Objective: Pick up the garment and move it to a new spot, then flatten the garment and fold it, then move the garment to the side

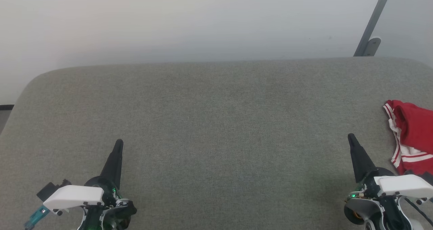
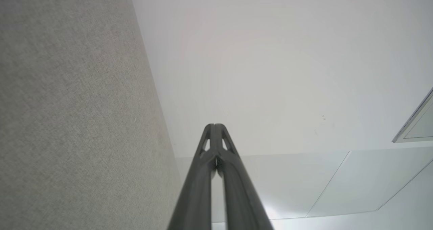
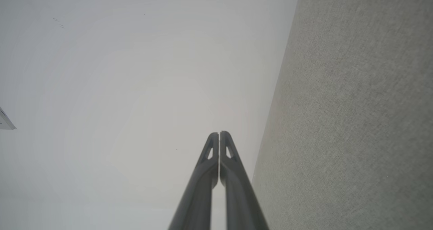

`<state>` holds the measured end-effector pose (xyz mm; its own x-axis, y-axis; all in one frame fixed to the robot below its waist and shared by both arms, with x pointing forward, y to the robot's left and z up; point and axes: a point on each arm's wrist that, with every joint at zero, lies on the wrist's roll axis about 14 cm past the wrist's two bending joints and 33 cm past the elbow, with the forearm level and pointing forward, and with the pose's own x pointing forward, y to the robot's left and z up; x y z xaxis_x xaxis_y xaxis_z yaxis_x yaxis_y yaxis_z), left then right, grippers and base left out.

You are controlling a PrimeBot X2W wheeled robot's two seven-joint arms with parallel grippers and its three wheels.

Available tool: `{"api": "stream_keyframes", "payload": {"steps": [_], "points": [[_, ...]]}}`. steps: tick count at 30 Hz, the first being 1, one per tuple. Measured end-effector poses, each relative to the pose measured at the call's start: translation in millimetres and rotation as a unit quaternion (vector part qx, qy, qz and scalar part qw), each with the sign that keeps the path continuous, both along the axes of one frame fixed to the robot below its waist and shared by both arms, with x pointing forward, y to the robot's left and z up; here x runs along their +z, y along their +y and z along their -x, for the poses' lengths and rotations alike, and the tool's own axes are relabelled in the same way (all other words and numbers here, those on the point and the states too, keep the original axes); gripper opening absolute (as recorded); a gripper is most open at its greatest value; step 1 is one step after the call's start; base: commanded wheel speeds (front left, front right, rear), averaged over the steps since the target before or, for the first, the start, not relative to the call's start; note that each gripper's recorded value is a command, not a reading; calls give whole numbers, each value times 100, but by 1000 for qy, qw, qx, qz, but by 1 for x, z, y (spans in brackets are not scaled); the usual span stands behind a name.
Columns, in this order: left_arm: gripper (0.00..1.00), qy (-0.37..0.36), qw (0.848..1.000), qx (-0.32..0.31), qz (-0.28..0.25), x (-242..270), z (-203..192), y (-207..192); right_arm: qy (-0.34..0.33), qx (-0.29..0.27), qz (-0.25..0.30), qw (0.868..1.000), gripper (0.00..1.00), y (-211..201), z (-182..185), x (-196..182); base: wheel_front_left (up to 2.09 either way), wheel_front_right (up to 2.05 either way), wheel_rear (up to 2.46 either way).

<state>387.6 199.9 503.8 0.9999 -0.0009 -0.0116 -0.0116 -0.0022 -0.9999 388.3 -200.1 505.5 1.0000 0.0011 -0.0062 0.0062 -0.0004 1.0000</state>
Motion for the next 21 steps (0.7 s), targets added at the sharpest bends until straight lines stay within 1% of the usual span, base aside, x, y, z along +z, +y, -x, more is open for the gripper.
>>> {"api": "stream_keyframes", "payload": {"steps": [21], "points": [[0,0,1000,0,0,0,0,0,0,0,0,1000,0,0,0,0,0,0,0]]}}
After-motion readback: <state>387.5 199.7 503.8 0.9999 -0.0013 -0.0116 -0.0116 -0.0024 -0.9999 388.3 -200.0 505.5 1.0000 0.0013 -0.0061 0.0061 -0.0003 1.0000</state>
